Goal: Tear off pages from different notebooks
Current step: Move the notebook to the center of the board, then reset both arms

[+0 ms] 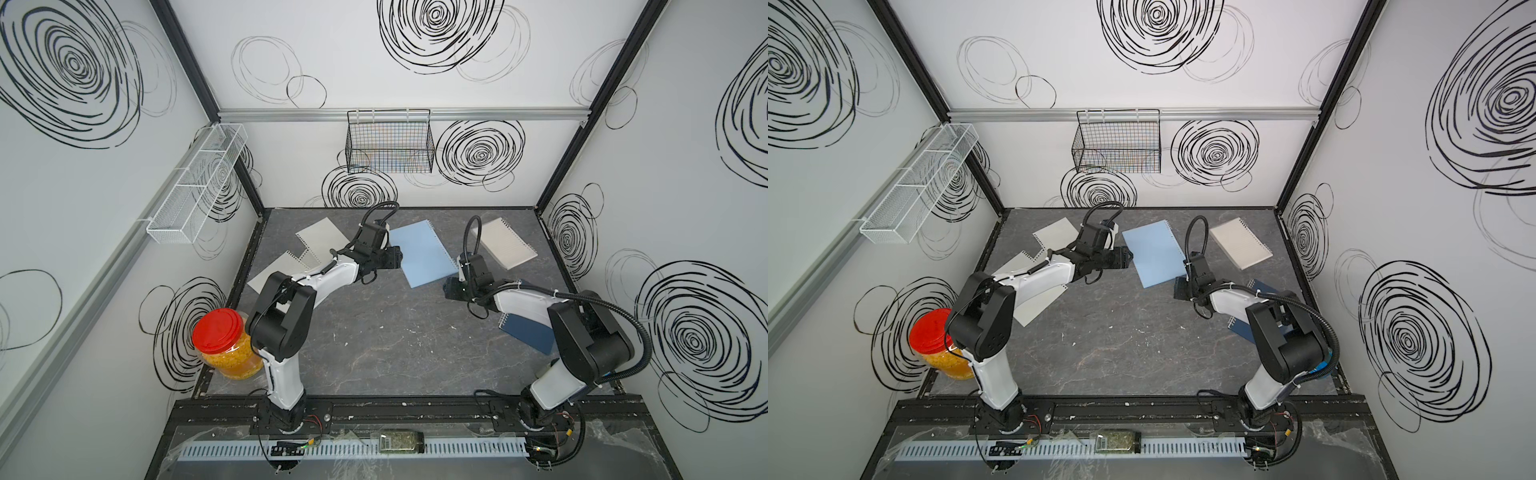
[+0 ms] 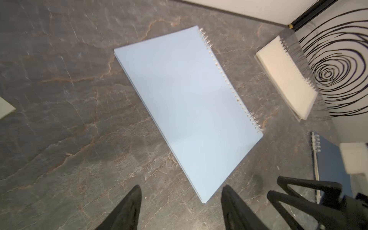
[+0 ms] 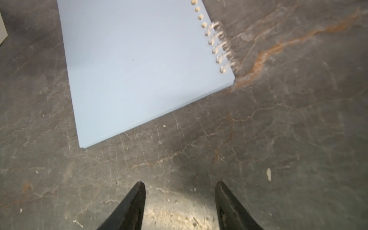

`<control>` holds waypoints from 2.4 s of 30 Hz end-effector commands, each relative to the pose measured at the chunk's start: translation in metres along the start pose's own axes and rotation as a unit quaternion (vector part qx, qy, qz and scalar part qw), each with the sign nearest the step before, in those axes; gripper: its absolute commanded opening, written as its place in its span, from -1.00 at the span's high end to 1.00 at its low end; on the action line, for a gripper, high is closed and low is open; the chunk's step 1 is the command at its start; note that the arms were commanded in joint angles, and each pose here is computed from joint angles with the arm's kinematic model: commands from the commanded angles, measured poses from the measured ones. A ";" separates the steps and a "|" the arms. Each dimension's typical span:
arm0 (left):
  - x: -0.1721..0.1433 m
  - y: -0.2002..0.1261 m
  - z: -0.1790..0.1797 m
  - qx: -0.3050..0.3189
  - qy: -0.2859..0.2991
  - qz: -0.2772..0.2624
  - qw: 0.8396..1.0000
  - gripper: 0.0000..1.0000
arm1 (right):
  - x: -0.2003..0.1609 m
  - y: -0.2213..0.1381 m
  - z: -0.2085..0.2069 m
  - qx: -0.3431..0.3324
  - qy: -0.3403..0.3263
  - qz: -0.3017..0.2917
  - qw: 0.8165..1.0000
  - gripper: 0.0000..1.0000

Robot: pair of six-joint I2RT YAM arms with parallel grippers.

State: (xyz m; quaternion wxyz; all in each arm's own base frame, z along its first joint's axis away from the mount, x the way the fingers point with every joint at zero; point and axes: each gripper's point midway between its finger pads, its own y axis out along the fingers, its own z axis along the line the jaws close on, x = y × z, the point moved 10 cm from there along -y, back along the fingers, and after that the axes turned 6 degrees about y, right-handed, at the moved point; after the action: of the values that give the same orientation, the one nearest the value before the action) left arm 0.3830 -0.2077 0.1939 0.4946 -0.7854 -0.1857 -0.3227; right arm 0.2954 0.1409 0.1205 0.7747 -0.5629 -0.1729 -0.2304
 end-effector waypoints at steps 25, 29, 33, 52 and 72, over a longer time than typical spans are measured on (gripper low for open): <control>0.003 -0.102 -0.042 0.122 0.162 -0.058 0.977 -0.98 | 0.011 -0.078 0.005 0.037 -0.002 -0.108 0.993 -1.00; 0.004 -0.117 -0.039 0.123 0.166 -0.067 0.976 -0.98 | 0.010 -0.088 0.001 0.036 0.005 -0.125 0.992 -1.00; 0.011 -0.127 -0.032 0.125 0.157 -0.078 0.977 -0.98 | 0.011 -0.096 0.001 0.034 0.004 -0.128 0.991 -1.00; -0.029 -0.222 0.120 0.189 -0.091 -0.319 0.924 -0.98 | -0.005 -0.105 -0.012 0.028 -0.004 -0.131 0.991 -1.00; -0.071 -0.184 0.195 0.279 -0.060 -0.318 0.904 -0.98 | -0.003 -0.109 -0.013 0.039 -0.010 -0.129 0.991 -1.00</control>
State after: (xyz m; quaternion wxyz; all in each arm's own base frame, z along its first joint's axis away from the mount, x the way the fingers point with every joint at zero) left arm 0.2805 0.0483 0.1929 0.5749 -0.5773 -0.5065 -0.2824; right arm 0.2338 0.1020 0.1944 0.7585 -0.5122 -0.2505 -0.3156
